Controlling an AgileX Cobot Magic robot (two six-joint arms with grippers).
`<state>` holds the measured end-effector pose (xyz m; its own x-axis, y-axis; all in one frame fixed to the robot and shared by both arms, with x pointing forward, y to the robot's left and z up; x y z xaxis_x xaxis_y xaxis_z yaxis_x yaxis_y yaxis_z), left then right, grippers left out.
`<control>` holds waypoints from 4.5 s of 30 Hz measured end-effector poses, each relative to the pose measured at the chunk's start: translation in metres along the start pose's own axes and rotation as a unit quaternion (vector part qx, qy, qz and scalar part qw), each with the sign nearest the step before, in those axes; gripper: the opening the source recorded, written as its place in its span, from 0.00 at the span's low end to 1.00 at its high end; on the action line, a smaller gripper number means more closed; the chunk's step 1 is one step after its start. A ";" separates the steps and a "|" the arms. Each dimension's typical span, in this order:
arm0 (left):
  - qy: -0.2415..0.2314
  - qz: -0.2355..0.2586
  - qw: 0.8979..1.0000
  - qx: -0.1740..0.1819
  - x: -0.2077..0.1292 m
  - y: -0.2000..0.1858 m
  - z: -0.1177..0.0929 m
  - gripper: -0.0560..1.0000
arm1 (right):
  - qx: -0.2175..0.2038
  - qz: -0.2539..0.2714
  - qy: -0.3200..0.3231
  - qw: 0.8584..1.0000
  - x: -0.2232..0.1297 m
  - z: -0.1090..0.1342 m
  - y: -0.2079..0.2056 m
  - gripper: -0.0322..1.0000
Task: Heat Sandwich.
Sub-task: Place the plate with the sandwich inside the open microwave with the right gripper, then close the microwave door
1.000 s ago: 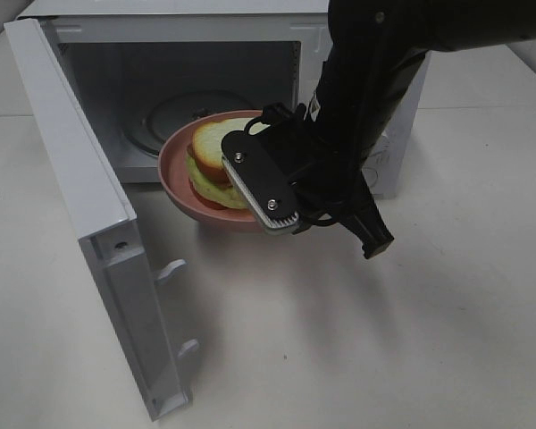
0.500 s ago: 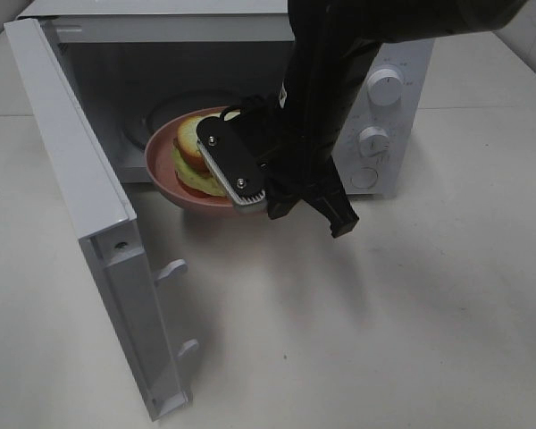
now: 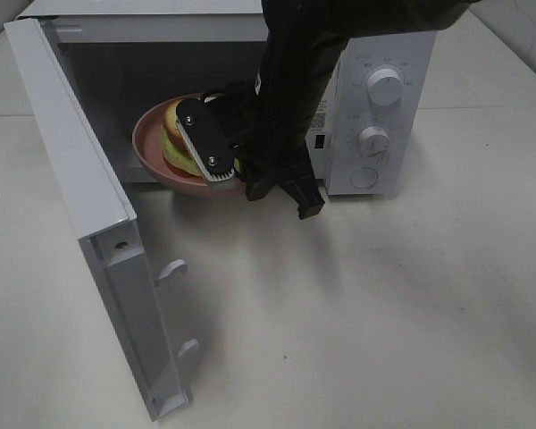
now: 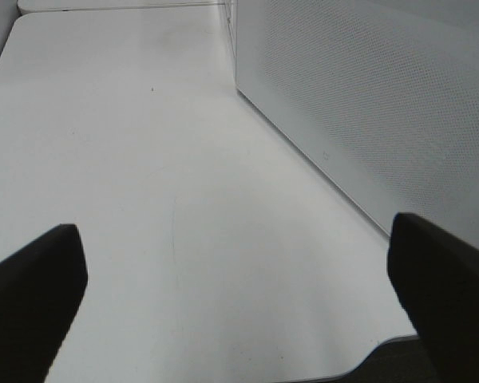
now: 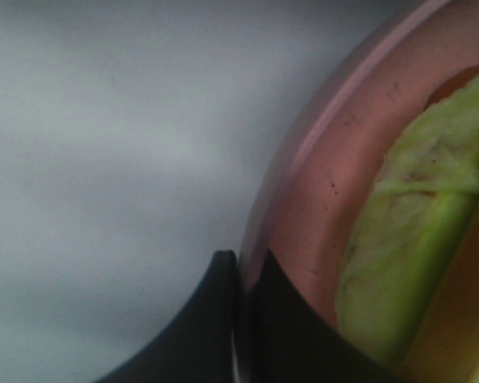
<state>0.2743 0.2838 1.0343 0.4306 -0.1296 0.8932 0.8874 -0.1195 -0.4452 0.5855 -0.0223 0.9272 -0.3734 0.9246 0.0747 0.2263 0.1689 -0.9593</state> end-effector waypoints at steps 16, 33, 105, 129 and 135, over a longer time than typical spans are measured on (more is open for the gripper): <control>0.000 0.000 1.000 0.000 0.000 0.000 0.000 0.97 | -0.017 0.017 0.030 0.999 0.001 -0.034 0.010 0.06; 0.000 0.000 1.000 0.000 0.000 0.000 0.000 0.97 | -0.025 0.027 0.072 0.997 0.003 -0.059 0.036 0.06; 0.000 0.000 1.000 0.000 0.000 0.000 0.000 0.97 | -0.094 0.033 0.148 0.984 -0.021 -0.089 0.048 0.66; 0.000 0.000 1.000 0.000 0.000 0.000 0.000 0.97 | -0.132 0.006 0.141 0.981 -0.030 -0.037 0.013 0.66; 0.000 0.000 1.000 0.000 0.000 0.000 0.000 0.97 | -0.144 -0.007 0.150 0.978 -0.034 -0.015 0.000 0.66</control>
<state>0.2743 0.2838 1.0343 0.4306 -0.1296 0.8932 0.8874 -0.1195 -0.4452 0.6113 -0.0487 0.9288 -0.1072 0.9728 0.2056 0.4825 0.2317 -0.8447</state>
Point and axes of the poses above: a point on each arm's last joint axis where the gripper is mounted, y pointing out along that axis toward the gripper, z along the wrist's bending axis when the last joint is at zero, x = y × z, the point moved 5 cm from there along y, pointing out along that axis toward the gripper, and after that the axes turned 6 degrees about y, right-handed, at the moved point
